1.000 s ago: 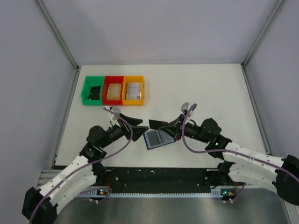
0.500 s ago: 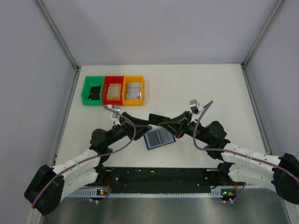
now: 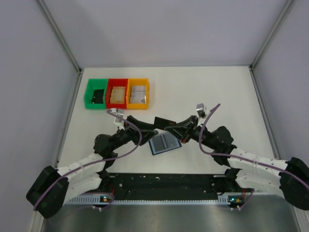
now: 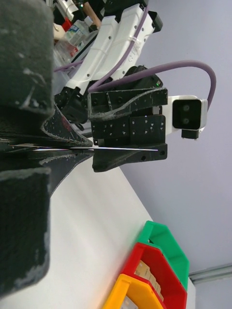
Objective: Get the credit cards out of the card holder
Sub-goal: Place the credit card in the storage box.
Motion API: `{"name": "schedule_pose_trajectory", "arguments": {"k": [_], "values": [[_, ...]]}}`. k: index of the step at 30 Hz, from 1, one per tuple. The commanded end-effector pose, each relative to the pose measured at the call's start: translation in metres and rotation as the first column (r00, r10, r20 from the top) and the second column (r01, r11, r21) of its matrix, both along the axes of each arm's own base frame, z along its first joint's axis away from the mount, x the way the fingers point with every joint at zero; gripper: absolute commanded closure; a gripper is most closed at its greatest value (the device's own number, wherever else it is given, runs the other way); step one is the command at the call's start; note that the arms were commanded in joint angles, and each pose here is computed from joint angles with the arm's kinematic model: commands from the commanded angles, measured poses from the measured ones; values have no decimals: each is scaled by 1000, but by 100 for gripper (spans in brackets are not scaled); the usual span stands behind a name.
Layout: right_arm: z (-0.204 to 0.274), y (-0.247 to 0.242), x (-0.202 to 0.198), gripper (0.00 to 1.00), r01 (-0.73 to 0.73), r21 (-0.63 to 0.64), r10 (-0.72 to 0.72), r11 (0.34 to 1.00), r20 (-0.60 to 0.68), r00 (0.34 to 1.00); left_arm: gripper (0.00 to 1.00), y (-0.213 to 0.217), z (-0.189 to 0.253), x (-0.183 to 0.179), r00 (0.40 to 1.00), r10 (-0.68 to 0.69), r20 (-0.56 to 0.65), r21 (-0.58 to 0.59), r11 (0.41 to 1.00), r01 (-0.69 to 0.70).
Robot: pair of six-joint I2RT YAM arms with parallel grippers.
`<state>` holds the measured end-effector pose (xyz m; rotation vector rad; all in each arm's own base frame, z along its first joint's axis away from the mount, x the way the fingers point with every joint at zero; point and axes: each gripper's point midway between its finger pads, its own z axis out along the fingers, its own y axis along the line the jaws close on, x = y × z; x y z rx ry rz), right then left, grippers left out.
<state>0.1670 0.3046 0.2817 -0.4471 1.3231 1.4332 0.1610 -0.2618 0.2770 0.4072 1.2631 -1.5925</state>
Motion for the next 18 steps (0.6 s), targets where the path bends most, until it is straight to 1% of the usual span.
{"name": "schedule_pose_trajectory", "arguments": {"k": [1, 5, 8, 11, 14, 15, 17, 18], "values": [[15, -2, -3, 100, -17, 54, 16, 998, 27, 1000, 47, 1, 24, 7, 999, 33, 30, -70, 997, -31], [14, -1, -3, 100, -24, 53, 23, 998, 18, 1000, 48, 1, 29, 8, 999, 32, 32, -94, 995, -29], [10, 2, -4, 100, -41, 45, 41, 998, 6, 999, 57, 0, 35, 8, 999, 21, 26, -115, 993, -18], [6, 7, -5, 100, -64, 27, 64, 998, -11, 998, 73, -1, 42, 5, 999, 0, 34, -134, 991, 5], [1, 9, -4, 100, -74, -3, 74, 997, -31, 997, 100, 1, 44, 5, 999, 8, 48, -140, 990, -2], [-3, 11, -3, 91, -76, -33, 75, 997, -50, 996, 100, 0, 42, 5, 999, 15, 45, -126, 992, -9], [-16, 14, 0, 66, -89, -136, 78, 987, -86, 993, 100, 0, 33, 10, 999, 42, 30, -88, 995, -39], [-20, 12, 0, 57, -84, -180, 68, 980, -90, 994, 100, 1, 27, 12, 998, 60, 30, -59, 997, -58]]}}
